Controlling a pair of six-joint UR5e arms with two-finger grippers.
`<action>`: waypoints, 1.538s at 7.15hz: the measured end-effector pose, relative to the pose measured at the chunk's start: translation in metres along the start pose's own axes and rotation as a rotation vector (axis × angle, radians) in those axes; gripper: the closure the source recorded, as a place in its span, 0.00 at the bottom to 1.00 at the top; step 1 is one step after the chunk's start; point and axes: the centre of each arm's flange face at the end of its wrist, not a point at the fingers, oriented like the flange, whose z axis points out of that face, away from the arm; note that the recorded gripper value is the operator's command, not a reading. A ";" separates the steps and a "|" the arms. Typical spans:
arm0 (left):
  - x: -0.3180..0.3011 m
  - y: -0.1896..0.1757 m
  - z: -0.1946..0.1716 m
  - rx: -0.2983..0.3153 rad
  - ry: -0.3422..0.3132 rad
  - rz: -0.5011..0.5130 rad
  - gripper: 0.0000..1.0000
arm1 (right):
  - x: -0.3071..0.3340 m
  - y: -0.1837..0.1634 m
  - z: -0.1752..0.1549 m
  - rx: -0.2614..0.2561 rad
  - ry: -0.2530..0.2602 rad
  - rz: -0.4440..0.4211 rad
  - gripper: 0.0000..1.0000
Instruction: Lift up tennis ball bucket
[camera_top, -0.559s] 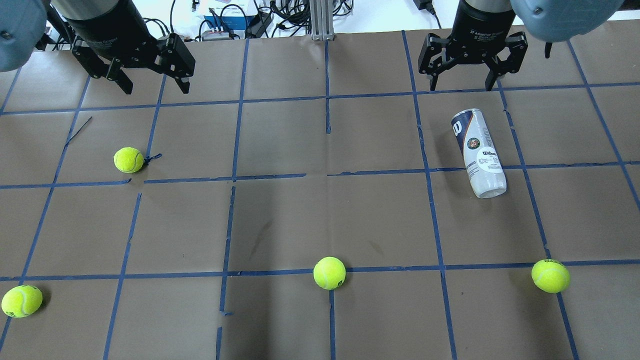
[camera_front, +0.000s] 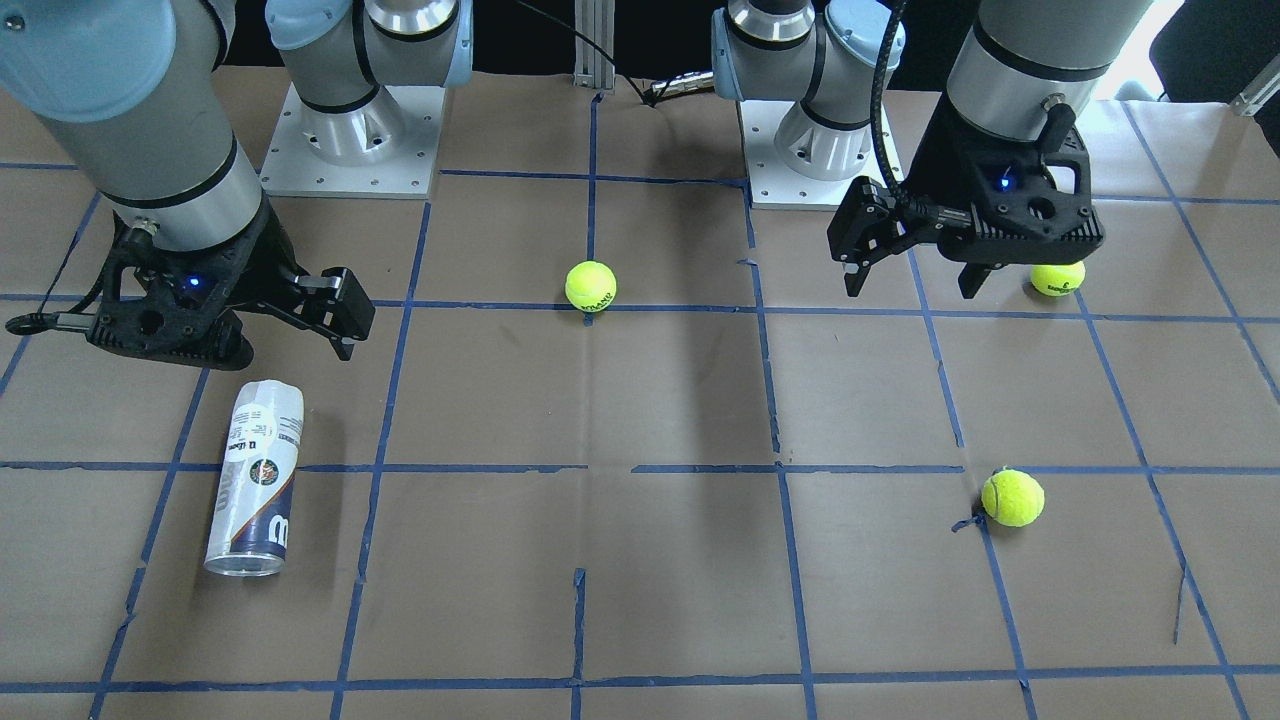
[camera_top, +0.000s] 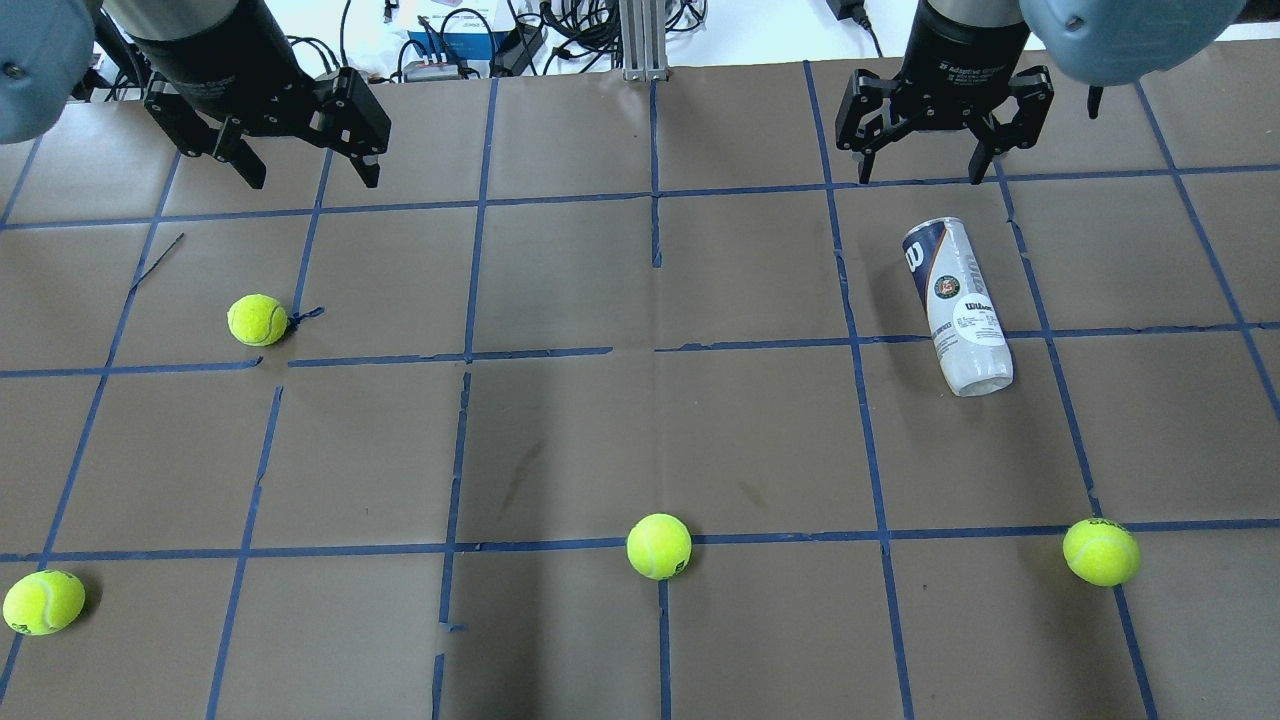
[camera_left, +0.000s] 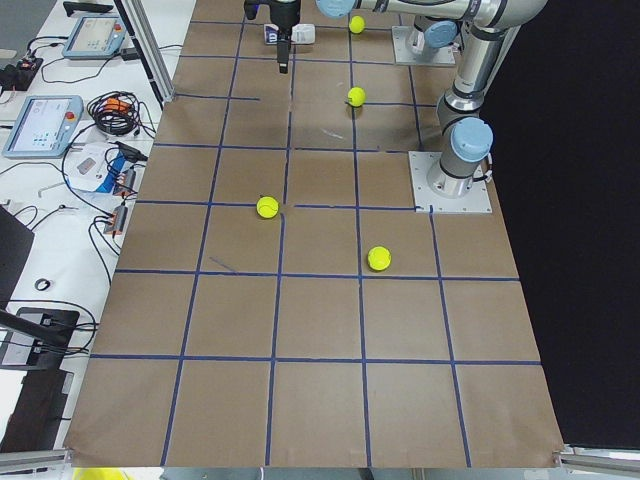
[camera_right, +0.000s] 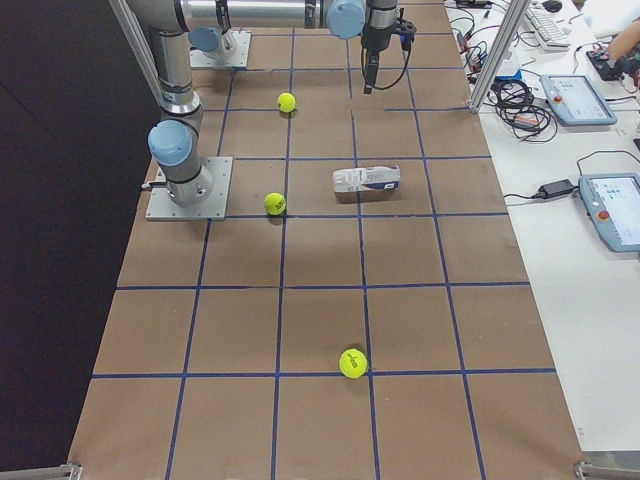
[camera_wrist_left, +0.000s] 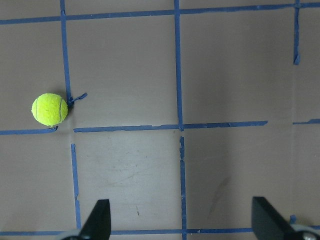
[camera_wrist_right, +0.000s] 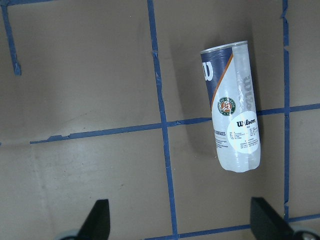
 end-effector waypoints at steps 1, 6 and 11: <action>0.000 0.000 0.000 0.000 0.000 -0.001 0.00 | 0.012 -0.007 0.007 0.002 0.000 -0.039 0.00; 0.000 0.000 -0.001 0.002 0.000 0.001 0.00 | 0.099 -0.063 0.133 0.015 -0.009 -0.175 0.00; 0.000 0.000 -0.001 0.001 -0.001 0.001 0.00 | 0.103 -0.067 0.229 -0.059 -0.066 -0.242 0.00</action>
